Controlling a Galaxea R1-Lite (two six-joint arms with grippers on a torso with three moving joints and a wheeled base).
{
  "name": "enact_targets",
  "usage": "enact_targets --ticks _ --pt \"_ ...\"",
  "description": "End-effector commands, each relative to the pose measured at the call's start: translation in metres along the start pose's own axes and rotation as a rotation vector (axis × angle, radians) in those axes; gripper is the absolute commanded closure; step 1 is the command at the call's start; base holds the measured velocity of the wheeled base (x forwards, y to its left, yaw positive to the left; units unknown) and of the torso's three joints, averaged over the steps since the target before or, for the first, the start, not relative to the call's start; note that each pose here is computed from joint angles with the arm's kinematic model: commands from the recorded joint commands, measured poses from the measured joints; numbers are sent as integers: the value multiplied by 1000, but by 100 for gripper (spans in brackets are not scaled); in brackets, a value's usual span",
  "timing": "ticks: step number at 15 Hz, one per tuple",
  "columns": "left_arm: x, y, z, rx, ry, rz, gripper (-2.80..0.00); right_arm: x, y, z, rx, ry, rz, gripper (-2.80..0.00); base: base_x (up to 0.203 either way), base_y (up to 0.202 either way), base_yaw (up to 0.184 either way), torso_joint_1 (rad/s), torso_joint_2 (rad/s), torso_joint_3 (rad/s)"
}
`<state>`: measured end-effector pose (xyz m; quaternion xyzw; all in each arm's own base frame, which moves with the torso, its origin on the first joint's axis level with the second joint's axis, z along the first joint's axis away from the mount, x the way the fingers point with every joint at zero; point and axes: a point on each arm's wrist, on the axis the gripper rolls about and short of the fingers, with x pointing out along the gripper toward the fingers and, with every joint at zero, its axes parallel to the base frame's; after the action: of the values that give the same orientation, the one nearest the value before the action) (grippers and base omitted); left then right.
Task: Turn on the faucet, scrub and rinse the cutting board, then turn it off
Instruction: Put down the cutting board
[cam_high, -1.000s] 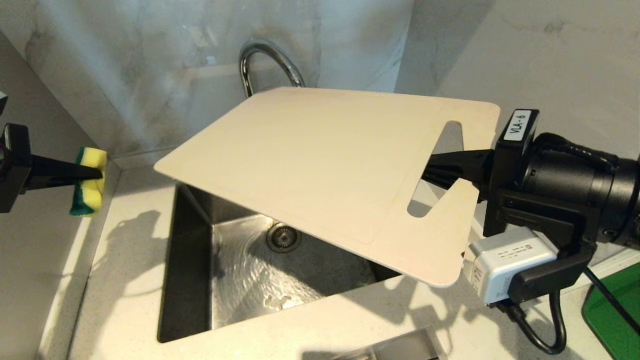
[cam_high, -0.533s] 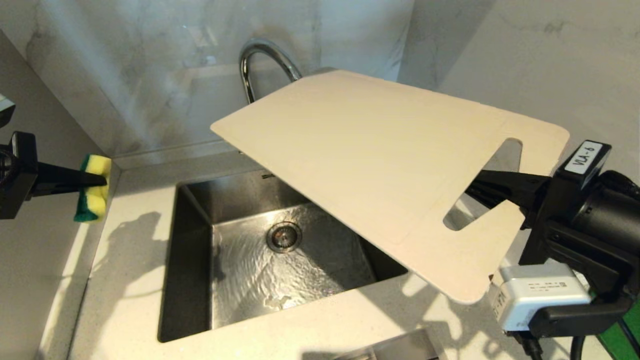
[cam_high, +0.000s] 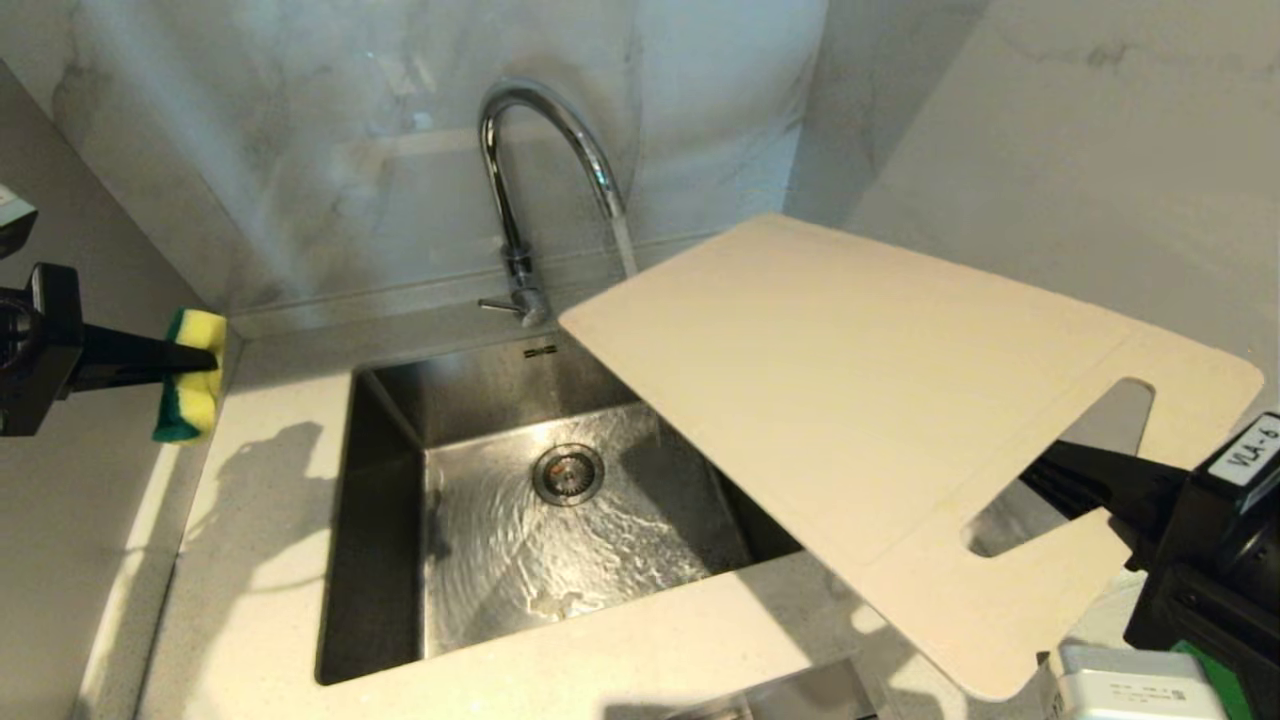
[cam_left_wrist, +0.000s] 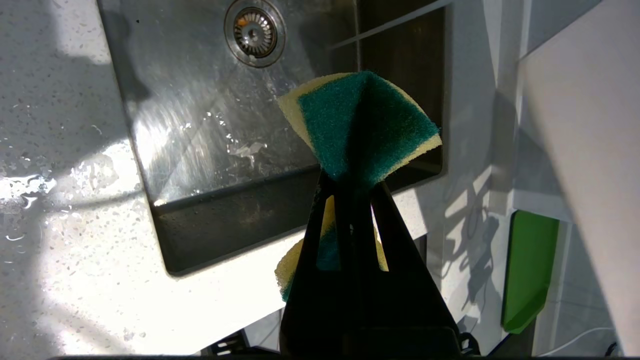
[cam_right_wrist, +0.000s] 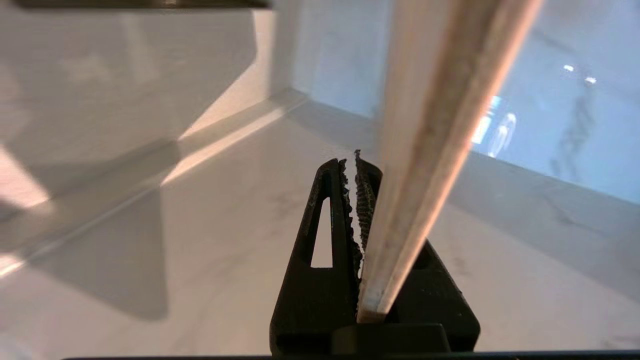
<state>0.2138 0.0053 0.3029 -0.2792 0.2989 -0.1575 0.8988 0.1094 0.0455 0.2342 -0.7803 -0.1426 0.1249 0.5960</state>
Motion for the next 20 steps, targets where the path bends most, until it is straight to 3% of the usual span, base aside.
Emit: enact_targets --ticks 1,4,10,20 --pt "2 0 0 -5 8 -1 0 -14 3 -1 -11 53 -3 0 0 0 0 0 0 0" --pt "6 -2 -1 3 14 9 0 -20 25 4 -12 81 111 0 0 0 0 0 0 0" --pt "15 0 -3 2 41 16 0 -13 72 9 167 156 330 0 0 0 0 0 0 0" --pt "24 -2 -4 8 72 2 0 16 91 6 201 181 496 0 0 0 0 0 0 0"
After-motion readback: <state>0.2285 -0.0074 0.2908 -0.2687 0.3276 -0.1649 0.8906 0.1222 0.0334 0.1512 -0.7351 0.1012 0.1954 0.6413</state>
